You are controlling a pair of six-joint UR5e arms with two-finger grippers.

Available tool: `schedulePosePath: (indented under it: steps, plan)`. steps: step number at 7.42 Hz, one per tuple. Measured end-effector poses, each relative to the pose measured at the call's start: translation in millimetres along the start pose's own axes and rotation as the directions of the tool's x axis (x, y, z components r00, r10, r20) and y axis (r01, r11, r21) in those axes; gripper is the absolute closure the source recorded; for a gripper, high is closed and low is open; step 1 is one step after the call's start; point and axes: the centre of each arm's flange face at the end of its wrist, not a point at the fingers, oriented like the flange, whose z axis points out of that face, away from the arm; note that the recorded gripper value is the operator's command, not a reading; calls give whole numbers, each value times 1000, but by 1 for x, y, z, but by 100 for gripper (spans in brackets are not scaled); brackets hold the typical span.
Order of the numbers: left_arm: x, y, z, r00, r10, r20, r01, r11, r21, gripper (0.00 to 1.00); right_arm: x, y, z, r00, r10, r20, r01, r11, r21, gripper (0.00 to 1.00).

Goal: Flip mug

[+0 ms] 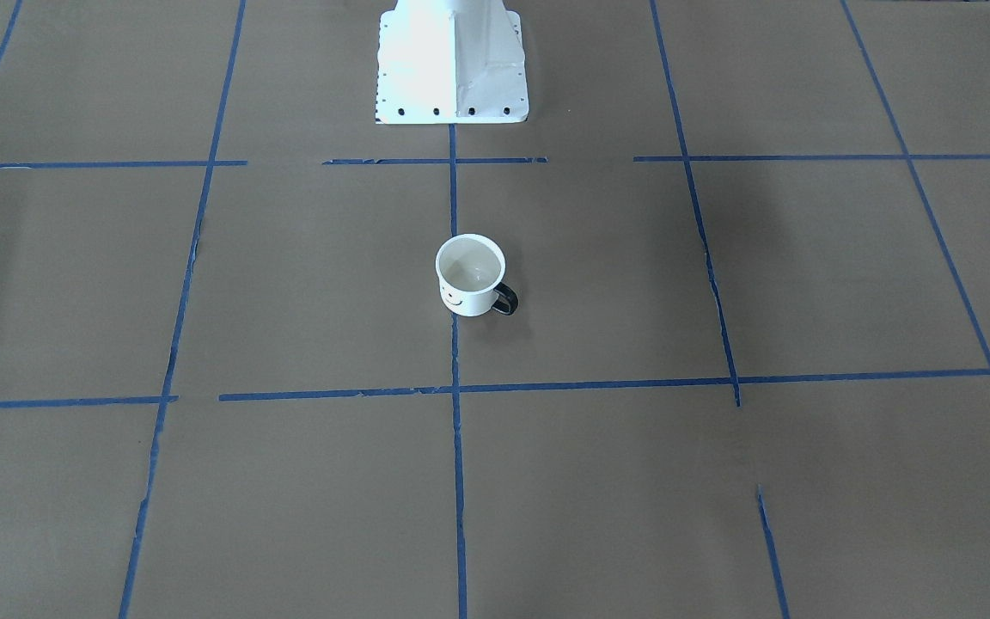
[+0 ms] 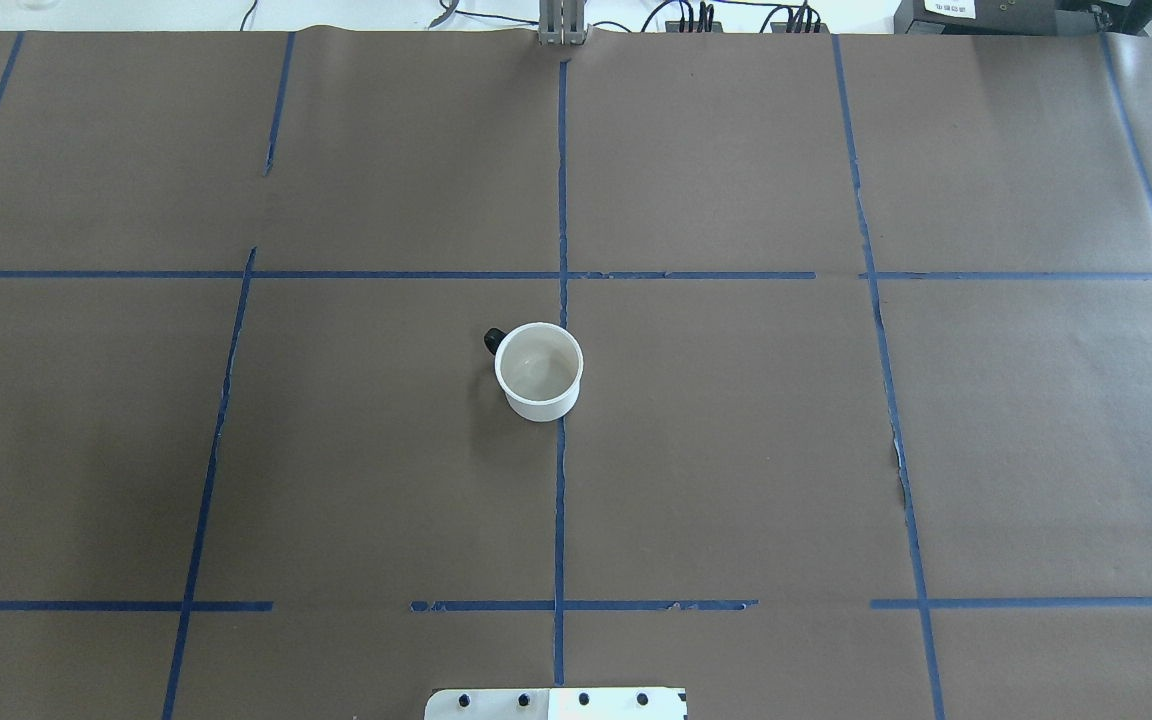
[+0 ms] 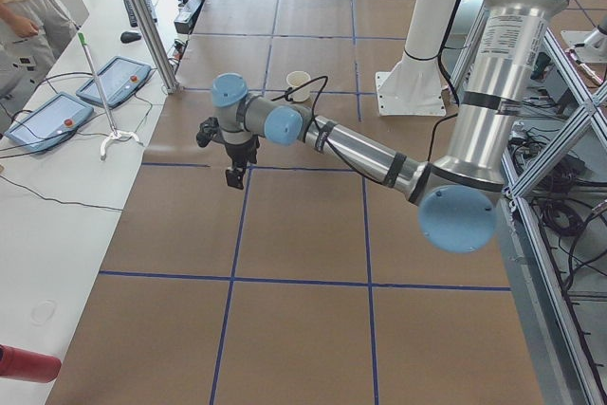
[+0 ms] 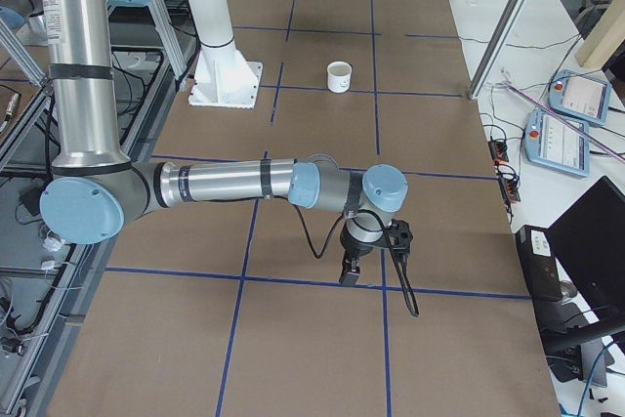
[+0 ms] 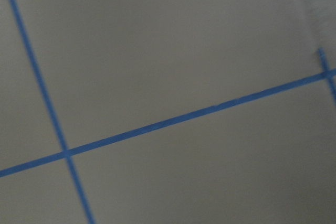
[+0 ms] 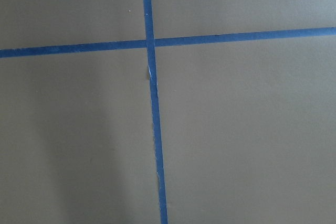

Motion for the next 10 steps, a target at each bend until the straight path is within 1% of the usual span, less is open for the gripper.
schedulePosePath:
  steps: [1, 2, 4, 7, 10]
  plan:
    - [-26, 20, 3, 999, -34, 1, 34, 999, -6, 0, 0, 0, 0, 1000, 0, 0, 0, 1000, 0, 0]
    - [-39, 32, 7, 999, -45, 0, 45, 999, -4, 0, 0, 0, 0, 1000, 0, 0, 0, 1000, 0, 0]
    - [-47, 50, 13, 1000, -22, 4, 22, 999, 30, 0, 0, 0, 0, 1000, 0, 0, 0, 1000, 0, 0]
    - [-48, 53, 14, 1000, -21, 8, 21, 999, 44, 0, 0, 0, 0, 1000, 0, 0, 0, 1000, 0, 0]
    - [-51, 57, 18, 1000, -25, 11, 25, 999, 39, 0, 0, 0, 0, 1000, 0, 0, 0, 1000, 0, 0]
